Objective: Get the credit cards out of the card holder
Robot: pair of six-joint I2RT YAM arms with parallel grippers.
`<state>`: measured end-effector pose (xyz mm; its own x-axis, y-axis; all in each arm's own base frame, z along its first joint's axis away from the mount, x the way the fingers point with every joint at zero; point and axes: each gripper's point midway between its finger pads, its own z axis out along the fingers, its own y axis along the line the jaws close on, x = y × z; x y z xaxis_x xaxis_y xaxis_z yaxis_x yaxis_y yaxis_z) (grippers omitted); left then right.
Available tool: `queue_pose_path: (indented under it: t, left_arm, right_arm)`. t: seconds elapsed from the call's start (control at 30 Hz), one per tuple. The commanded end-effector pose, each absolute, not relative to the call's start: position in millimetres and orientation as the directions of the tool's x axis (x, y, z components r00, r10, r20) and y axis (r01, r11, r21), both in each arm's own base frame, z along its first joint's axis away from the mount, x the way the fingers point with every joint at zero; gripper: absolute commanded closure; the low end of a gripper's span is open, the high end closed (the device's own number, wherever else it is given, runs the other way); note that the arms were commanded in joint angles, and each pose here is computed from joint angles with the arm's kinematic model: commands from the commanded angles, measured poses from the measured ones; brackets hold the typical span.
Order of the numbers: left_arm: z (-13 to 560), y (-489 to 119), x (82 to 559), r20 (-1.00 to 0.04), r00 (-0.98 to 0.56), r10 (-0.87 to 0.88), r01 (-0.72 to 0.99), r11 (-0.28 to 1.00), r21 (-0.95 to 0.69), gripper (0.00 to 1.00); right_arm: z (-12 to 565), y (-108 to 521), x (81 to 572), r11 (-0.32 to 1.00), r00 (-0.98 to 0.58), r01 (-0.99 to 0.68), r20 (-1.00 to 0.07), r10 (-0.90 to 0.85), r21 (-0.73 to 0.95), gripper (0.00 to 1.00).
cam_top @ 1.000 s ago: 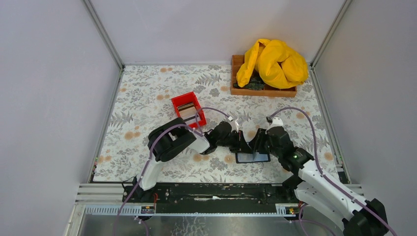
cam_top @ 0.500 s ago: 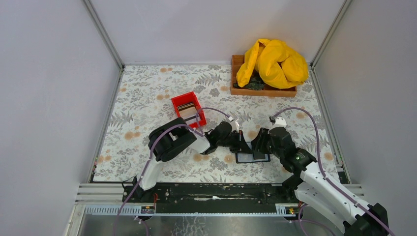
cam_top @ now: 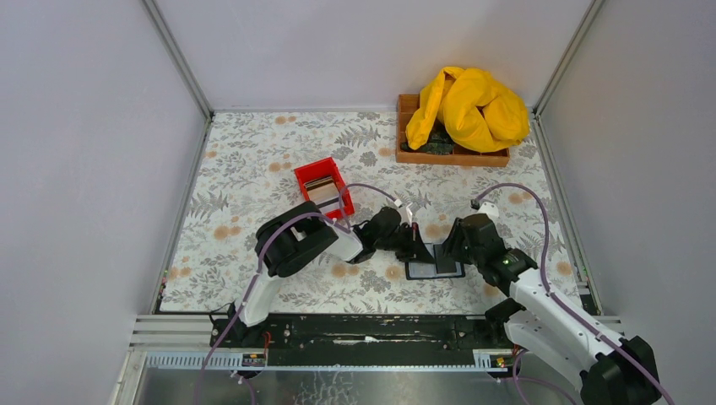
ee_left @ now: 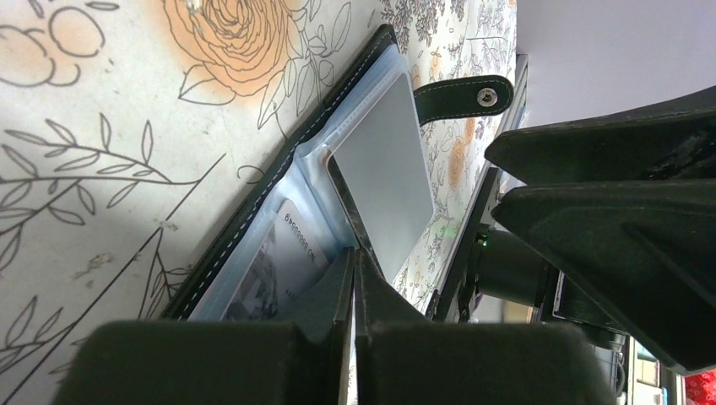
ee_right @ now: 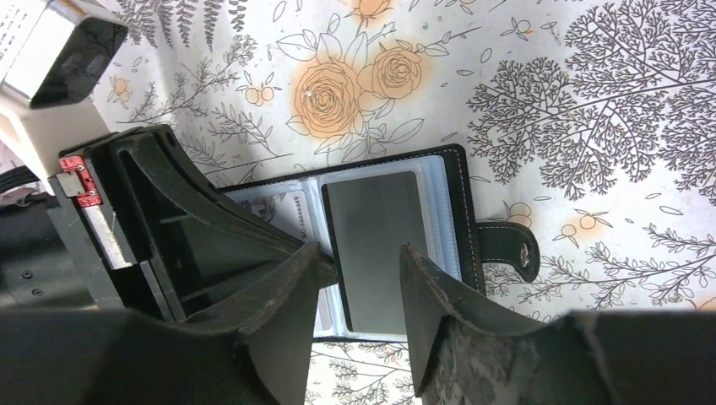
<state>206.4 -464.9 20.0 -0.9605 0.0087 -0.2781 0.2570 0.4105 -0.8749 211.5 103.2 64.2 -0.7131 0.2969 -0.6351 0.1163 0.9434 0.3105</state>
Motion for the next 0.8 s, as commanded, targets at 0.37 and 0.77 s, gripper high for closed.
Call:
queue_pose_path:
  t: [0.37,0.77]
  left_arm:
    - [-15,-455,209,-0.239,-0.971,0.022,0.215,0.517,-0.829,1.0]
    - [-16,-453,208,-0.229,-0.973,0.027,0.209,0.518,-0.829,1.0]
  right_arm:
    - [41,98,218,0.945,-0.728,0.158,-0.612,0.308,0.288,0.47]
    - [33,100,218,0.944,-0.74,0.158,-0.598,0.308,0.29,0.47]
